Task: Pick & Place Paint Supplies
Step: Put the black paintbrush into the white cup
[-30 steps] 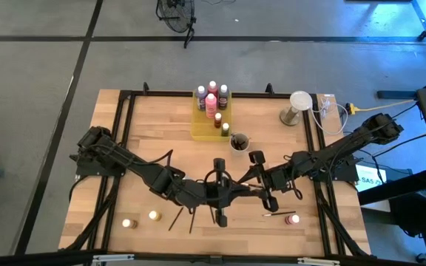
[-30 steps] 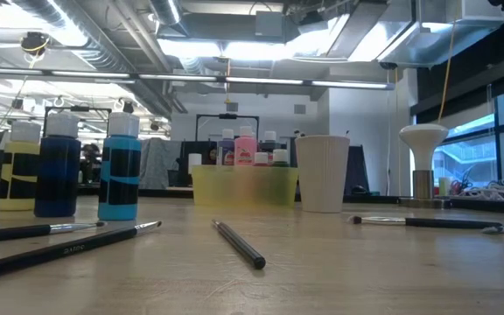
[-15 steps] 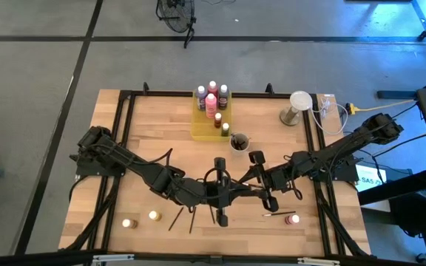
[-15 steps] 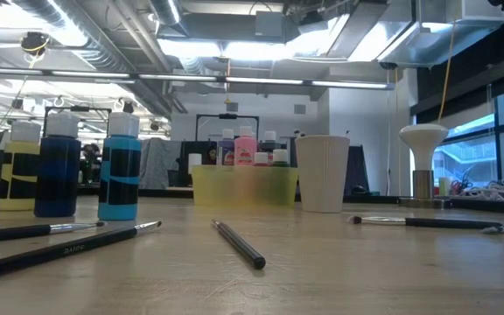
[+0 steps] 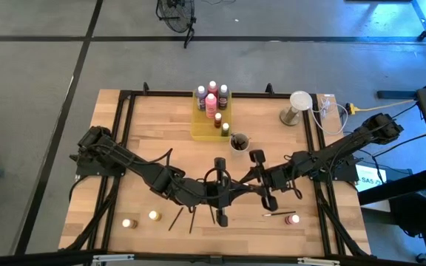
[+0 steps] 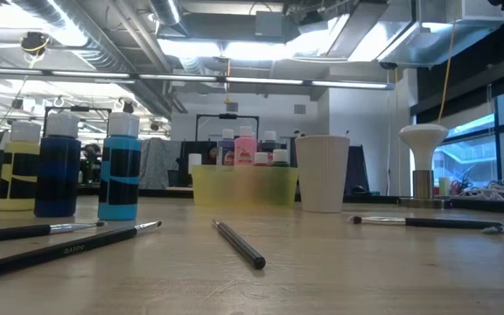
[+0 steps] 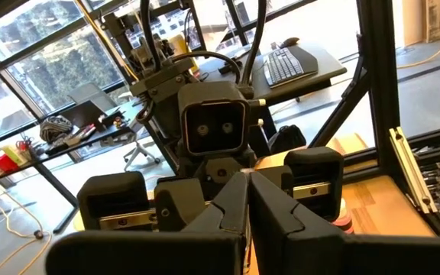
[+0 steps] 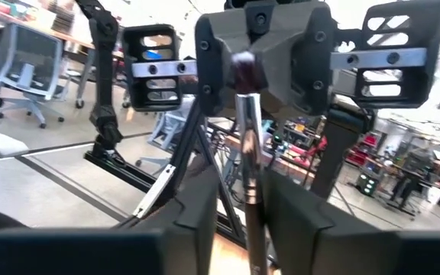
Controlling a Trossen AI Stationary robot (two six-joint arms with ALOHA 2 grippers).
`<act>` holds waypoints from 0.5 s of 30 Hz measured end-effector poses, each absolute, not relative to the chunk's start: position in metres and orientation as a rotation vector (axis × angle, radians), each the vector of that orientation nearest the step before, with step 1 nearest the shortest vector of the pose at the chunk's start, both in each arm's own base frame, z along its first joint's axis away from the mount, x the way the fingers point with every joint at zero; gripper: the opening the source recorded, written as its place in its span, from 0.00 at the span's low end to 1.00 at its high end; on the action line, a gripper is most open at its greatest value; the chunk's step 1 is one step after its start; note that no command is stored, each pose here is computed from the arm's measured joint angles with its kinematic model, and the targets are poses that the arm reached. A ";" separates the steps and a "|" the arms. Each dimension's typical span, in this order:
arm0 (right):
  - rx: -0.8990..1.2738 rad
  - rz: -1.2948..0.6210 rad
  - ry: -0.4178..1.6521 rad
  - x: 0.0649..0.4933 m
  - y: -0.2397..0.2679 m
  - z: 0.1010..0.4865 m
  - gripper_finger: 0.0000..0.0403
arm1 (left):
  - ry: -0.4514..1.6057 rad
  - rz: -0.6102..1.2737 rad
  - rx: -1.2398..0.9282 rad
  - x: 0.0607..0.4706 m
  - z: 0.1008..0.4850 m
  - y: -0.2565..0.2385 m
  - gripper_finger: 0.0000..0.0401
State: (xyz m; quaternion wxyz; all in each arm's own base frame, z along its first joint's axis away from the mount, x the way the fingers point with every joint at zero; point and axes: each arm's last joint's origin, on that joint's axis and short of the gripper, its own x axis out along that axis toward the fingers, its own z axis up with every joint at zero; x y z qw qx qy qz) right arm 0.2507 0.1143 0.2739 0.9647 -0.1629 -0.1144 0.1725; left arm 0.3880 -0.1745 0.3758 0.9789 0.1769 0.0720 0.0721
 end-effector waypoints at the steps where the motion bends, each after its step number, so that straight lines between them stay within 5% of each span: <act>1: -0.329 0.338 -0.229 0.251 0.114 0.274 0.23 | 0.146 0.145 0.357 0.388 0.376 -0.174 0.00; 7: -0.330 0.322 -0.217 0.251 0.114 0.273 0.09 | 0.155 0.145 0.355 0.388 0.375 -0.174 0.00; 15: -0.333 0.323 -0.209 0.251 0.114 0.272 0.07 | 0.175 0.149 0.366 0.387 0.373 -0.174 0.02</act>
